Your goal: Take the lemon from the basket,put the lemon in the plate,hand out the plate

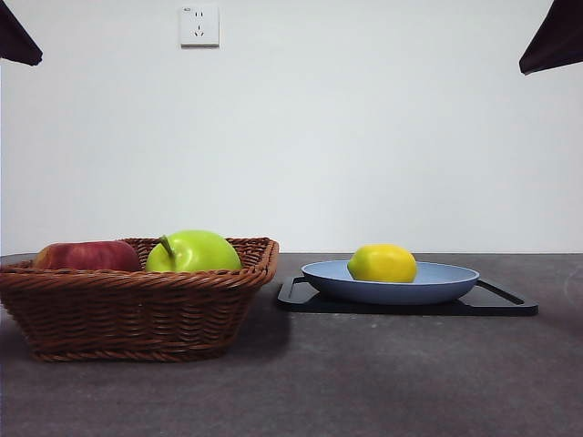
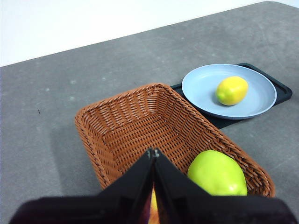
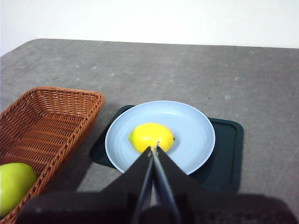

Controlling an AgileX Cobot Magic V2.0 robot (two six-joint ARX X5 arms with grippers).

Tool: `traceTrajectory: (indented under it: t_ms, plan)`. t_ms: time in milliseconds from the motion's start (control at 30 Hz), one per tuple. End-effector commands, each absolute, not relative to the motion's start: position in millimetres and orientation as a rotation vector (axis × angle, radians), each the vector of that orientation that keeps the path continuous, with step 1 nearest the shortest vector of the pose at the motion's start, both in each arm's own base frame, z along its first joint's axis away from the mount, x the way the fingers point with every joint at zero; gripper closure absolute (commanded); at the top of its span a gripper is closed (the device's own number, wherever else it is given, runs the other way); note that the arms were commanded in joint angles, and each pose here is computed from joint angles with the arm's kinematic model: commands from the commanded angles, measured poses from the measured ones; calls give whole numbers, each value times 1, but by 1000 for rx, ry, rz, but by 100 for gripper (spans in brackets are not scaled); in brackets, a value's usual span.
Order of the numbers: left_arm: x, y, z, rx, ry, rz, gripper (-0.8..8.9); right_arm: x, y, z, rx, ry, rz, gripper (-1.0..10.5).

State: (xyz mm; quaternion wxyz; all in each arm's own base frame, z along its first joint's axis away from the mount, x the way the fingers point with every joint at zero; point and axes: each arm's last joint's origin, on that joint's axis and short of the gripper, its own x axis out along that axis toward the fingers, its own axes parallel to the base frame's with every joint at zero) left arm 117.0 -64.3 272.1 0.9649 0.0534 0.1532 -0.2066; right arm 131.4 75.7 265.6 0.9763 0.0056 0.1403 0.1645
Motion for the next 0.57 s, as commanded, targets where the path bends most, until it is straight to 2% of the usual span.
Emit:
traceTrajectory:
  t_ms: [33, 167, 300, 433, 567]
  plan:
    - [117, -65, 276, 95, 293, -422, 805, 131, 77, 268, 28, 272, 334, 943]
    - [108, -59, 279, 87, 268, -420, 805, 131, 77, 268, 28, 272, 334, 943]
    - [88, -43, 286, 126, 169, -386, 805, 131, 77, 268, 28, 272, 334, 943]
    - [73, -23, 290, 95, 57, -248, 805, 131, 77, 268, 29, 271, 334, 943]
    - [68, -11, 281, 83, 15, -98, 805, 131, 77, 268, 29, 271, 334, 943]
